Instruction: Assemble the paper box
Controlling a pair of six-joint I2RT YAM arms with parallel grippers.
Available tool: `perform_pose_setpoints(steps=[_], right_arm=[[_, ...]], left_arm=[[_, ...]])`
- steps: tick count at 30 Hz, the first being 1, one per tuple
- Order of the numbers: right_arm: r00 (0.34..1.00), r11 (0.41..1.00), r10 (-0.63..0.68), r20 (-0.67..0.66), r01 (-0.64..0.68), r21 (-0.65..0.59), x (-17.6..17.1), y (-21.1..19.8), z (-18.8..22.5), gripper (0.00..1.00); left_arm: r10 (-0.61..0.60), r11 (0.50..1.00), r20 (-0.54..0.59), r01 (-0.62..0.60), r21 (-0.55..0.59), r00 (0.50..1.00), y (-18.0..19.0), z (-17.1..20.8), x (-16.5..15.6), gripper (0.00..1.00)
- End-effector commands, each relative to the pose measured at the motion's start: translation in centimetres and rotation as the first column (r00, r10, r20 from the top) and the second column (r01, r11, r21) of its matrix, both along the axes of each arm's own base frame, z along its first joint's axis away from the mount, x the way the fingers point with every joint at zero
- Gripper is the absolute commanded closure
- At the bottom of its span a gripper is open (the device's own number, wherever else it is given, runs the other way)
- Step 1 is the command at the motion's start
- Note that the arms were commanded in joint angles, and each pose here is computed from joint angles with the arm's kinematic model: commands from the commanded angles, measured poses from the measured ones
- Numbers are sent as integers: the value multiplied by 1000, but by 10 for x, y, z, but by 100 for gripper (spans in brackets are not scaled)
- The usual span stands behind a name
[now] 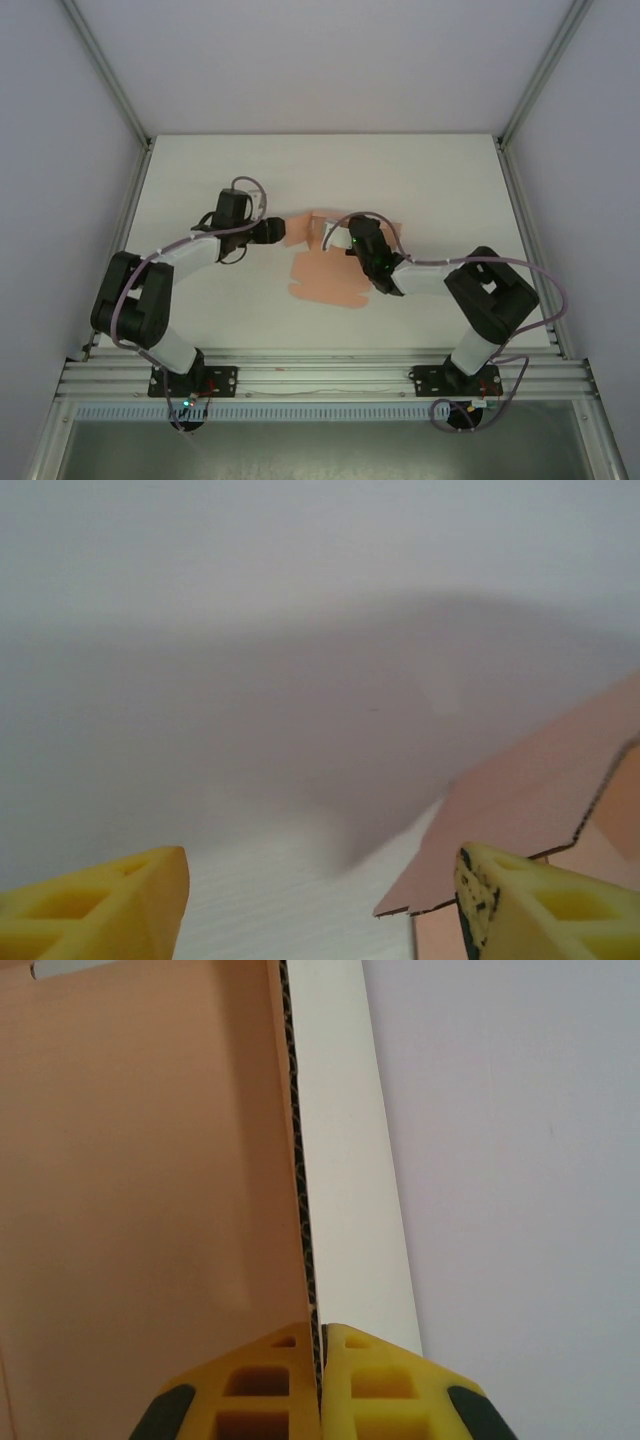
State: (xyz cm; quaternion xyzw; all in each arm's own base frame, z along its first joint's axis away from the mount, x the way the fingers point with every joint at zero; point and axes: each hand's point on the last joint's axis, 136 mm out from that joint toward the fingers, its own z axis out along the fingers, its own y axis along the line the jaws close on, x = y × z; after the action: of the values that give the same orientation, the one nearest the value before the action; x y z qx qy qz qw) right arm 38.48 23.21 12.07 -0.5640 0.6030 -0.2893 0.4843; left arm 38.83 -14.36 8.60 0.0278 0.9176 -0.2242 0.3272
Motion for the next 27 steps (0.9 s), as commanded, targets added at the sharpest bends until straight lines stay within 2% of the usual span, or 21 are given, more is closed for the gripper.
perform_pose_setpoints(steps=[1,4,10,15,19,27], right_arm=[[999,998,31,14,-31,48,-2,10,16,100],[999,998,34,6,-34,55,-4,11,18,100],[999,998,46,8,-46,52,-6,11,25,100],[999,999,40,19,-40,-1,-13,9,28,100],[1000,1000,19,-3,-19,-24,-21,7,11,100],[1000,992,17,6,-16,-126,-45,1,-30,100]], left_arm=[[-241,968,87,246,-45,967,-55,18,-15,32],[-279,956,126,287,-54,952,-68,20,-20,33],[-324,936,134,338,-94,936,-82,13,-24,34],[-297,954,146,301,-8,944,-85,-5,-28,38],[-246,968,134,250,-10,960,-77,-24,-33,39],[-259,965,121,260,2,958,-76,-39,-37,41]])
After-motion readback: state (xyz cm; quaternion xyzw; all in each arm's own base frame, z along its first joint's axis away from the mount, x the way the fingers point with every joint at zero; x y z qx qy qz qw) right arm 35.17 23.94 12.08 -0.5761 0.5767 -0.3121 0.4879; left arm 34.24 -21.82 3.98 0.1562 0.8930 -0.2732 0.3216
